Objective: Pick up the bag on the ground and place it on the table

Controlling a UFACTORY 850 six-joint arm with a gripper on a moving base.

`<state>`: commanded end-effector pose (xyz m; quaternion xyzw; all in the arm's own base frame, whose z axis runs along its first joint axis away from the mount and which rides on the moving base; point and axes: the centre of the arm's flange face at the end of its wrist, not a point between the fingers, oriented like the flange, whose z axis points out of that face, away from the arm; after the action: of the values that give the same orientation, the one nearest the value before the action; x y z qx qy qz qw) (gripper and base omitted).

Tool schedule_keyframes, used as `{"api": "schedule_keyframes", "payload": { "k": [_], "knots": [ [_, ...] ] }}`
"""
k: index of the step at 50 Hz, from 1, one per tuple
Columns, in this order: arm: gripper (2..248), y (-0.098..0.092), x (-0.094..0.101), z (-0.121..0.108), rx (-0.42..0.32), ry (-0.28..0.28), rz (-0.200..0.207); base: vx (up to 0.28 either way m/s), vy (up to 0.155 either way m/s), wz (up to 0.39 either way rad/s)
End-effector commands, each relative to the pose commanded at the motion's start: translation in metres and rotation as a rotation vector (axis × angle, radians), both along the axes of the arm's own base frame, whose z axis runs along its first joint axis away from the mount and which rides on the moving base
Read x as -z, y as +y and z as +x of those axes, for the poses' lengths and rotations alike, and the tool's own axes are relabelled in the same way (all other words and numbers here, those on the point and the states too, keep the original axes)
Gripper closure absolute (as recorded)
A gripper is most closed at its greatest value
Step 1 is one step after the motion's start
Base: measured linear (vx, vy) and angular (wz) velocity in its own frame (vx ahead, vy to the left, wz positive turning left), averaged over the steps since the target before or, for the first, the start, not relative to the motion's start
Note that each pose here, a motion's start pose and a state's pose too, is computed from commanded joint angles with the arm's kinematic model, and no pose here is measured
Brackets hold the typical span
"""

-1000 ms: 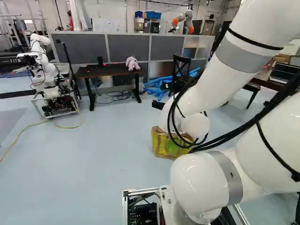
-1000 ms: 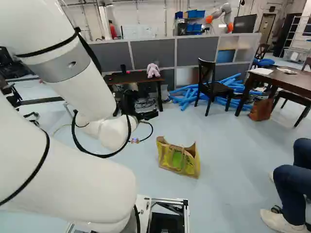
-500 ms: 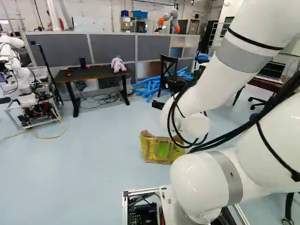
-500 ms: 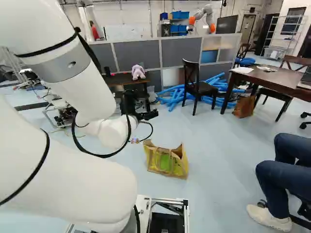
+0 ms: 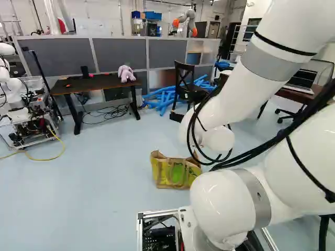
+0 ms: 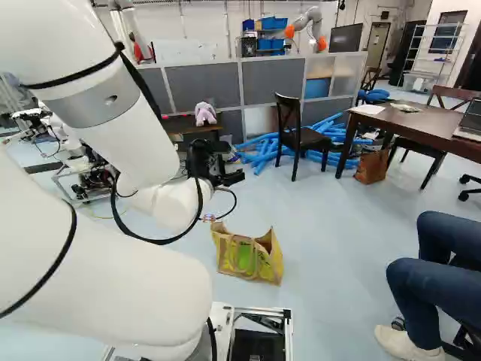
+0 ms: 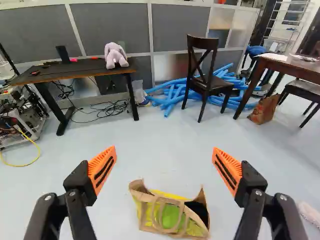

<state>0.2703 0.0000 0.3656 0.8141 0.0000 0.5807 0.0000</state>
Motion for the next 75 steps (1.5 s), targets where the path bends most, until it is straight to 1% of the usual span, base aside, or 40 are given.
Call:
{"api": "schedule_keyframes", "payload": {
  "k": [14, 15, 27, 44, 57, 75],
  "knots": [
    [3, 0.000, 0.000, 0.000, 0.000, 0.000, 0.000, 0.169, -0.049, -0.022],
    [3, 0.000, -0.001, 0.005, 0.000, 0.003, 0.000, 0.150, 0.002, -0.040],
    [3, 0.000, -0.003, 0.020, 0.000, 0.009, 0.000, 0.026, 0.001, 0.002],
    [3, -0.001, -0.005, 0.052, -0.013, 0.025, -0.007, 0.000, 0.000, 0.000],
    [3, 0.001, 0.006, 0.078, -0.056, 0.084, -0.025, 0.000, 0.000, 0.000],
    [3, 0.007, 0.029, 0.110, -0.149, 0.191, -0.061, 0.000, 0.000, 0.000]
  ]
}}
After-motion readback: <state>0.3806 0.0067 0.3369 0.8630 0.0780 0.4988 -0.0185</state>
